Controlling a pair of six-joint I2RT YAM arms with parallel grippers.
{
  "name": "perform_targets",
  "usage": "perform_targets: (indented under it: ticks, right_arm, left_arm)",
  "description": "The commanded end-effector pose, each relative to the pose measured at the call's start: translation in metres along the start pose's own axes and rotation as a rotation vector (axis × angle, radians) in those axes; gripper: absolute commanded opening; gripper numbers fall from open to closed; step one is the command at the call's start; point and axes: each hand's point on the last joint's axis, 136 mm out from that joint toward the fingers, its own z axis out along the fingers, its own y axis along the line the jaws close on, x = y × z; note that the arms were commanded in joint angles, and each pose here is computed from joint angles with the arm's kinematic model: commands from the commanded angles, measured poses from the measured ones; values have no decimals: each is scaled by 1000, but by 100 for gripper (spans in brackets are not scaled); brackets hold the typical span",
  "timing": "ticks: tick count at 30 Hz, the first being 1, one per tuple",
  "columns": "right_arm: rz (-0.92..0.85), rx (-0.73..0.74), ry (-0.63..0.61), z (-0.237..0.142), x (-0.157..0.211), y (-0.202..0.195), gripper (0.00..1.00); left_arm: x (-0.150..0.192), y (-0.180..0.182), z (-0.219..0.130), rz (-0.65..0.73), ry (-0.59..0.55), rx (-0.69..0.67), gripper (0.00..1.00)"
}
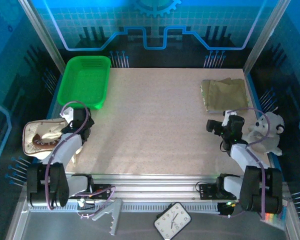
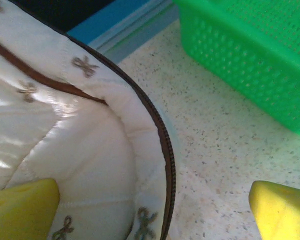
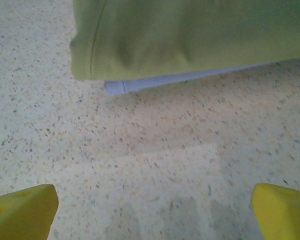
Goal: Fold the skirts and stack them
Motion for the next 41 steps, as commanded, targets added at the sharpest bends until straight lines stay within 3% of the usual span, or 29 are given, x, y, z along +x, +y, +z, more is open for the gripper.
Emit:
perform_targets:
  ticks: [1, 6, 14, 22, 24, 26, 29, 41]
  right_arm:
    - [-72, -101, -196, 1, -43, 21, 100]
    - [-129, -152, -263, 12, -53, 45, 100]
    - [-318, -103, -294, 38, -38, 82, 100]
    - [-255, -81, -245, 45, -40, 69, 100]
    - [-255, -82, -244, 45, -40, 69, 100]
    - [-256, -81, -245, 45, -40, 69, 100]
    - [-257, -82, -244, 45, -40, 69, 100]
    - [-282, -157, -225, 46, -38, 80, 100]
  left_arm:
    - [1, -27, 14, 69, -1, 143, 99]
    - [5, -66, 20, 106, -3, 343, 99]
    - [-17, -96, 15, 113, -190, 514, 99]
    - [5, -127, -10, 272, -317, 674, 99]
    - [10, -130, -8, 279, -406, 692, 99]
    - [10, -121, -2, 256, -340, 618, 99]
    - [9, -128, 2, 297, -351, 564, 99]
    - [8, -129, 1, 292, -362, 567, 99]
